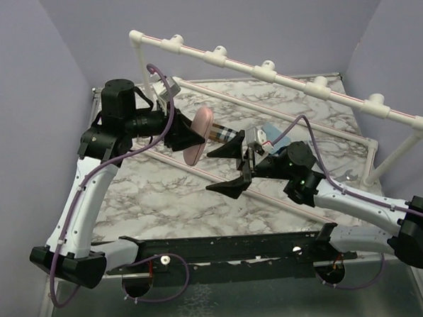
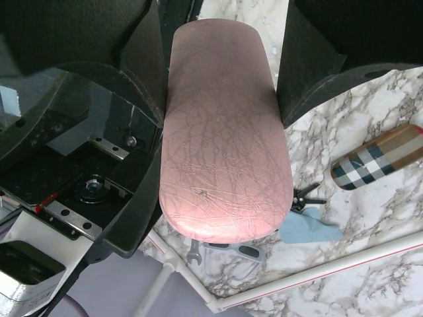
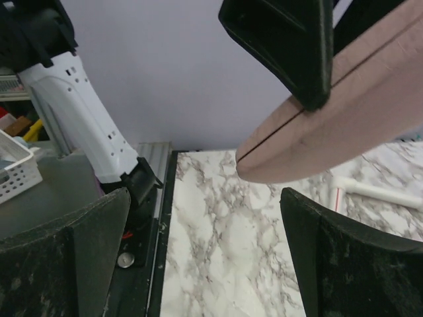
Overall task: Organize the sunglasses
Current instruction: Open the sunglasses case at the center of the board.
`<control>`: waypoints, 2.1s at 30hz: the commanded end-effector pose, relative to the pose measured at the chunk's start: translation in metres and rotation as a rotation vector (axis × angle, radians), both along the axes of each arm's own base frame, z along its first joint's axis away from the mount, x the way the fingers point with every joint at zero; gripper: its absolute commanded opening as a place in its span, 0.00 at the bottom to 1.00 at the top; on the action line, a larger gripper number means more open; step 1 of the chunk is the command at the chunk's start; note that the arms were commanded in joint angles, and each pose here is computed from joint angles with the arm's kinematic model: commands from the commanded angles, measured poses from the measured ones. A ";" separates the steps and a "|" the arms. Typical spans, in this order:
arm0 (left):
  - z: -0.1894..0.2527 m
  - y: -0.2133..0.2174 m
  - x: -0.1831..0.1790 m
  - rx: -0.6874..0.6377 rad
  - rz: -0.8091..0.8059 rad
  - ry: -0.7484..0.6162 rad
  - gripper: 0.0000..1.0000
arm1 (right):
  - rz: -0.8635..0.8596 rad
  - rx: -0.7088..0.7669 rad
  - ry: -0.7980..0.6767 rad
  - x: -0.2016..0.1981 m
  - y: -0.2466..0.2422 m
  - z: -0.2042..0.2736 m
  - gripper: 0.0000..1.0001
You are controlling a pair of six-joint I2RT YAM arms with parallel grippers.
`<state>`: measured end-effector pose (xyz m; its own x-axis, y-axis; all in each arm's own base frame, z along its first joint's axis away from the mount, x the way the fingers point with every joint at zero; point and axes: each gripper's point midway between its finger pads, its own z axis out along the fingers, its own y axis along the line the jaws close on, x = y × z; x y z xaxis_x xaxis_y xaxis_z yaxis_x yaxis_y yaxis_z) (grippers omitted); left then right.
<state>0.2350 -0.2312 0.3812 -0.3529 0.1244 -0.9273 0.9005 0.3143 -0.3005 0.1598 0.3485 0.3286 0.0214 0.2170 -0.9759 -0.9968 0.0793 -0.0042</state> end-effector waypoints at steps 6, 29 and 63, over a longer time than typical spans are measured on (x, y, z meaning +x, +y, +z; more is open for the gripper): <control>0.028 0.019 -0.068 -0.027 -0.072 -0.164 0.00 | 0.082 0.105 -0.027 -0.014 0.016 0.042 1.00; 0.020 0.026 -0.099 -0.067 -0.135 -0.346 0.00 | 0.232 0.171 -0.052 -0.035 0.057 0.055 0.89; 0.021 0.042 -0.065 0.015 0.080 -0.423 0.63 | 0.238 0.032 -0.050 -0.044 0.045 0.026 0.01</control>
